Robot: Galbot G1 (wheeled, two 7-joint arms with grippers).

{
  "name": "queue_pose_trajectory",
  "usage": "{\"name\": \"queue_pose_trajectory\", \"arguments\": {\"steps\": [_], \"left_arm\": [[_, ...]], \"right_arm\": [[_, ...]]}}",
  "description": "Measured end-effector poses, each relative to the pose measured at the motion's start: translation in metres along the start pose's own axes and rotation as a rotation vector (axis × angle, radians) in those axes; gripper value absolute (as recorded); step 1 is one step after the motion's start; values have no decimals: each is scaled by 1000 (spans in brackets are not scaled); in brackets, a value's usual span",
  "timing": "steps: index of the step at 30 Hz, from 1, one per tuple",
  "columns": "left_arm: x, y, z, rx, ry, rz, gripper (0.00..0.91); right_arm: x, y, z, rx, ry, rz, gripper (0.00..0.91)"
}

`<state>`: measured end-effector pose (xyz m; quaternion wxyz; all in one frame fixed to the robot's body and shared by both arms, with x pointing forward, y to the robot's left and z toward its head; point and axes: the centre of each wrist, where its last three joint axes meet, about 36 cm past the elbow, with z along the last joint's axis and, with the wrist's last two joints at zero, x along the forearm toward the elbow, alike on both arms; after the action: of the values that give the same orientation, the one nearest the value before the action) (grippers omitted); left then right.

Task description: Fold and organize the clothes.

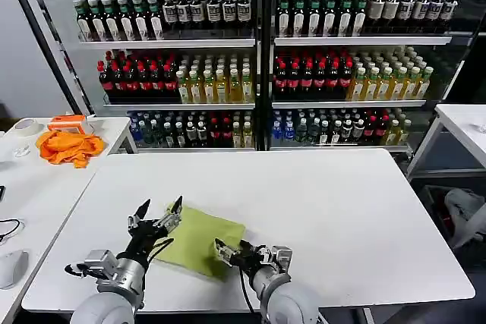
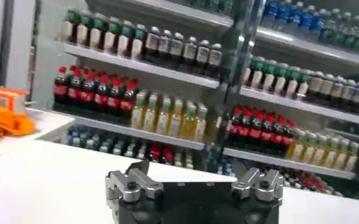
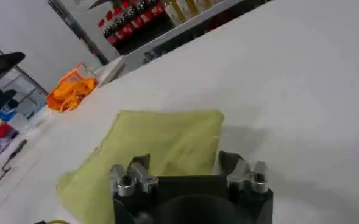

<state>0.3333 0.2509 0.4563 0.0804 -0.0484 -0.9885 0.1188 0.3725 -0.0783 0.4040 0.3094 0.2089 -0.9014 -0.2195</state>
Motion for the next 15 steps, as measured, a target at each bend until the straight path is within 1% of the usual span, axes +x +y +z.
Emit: {"name": "queue_pose_trajectory", "arguments": {"steps": [6, 11, 15], "left_arm": [[4, 3, 2, 14, 9, -20, 907], [4, 7, 0, 16, 5, -37, 907], [5, 6, 1, 30, 9, -41, 907]], "right_arm": [[-9, 3, 2, -24, -1, 7, 0], [-15, 0, -1, -23, -2, 17, 0], [-19, -4, -3, -8, -16, 27, 0]]}}
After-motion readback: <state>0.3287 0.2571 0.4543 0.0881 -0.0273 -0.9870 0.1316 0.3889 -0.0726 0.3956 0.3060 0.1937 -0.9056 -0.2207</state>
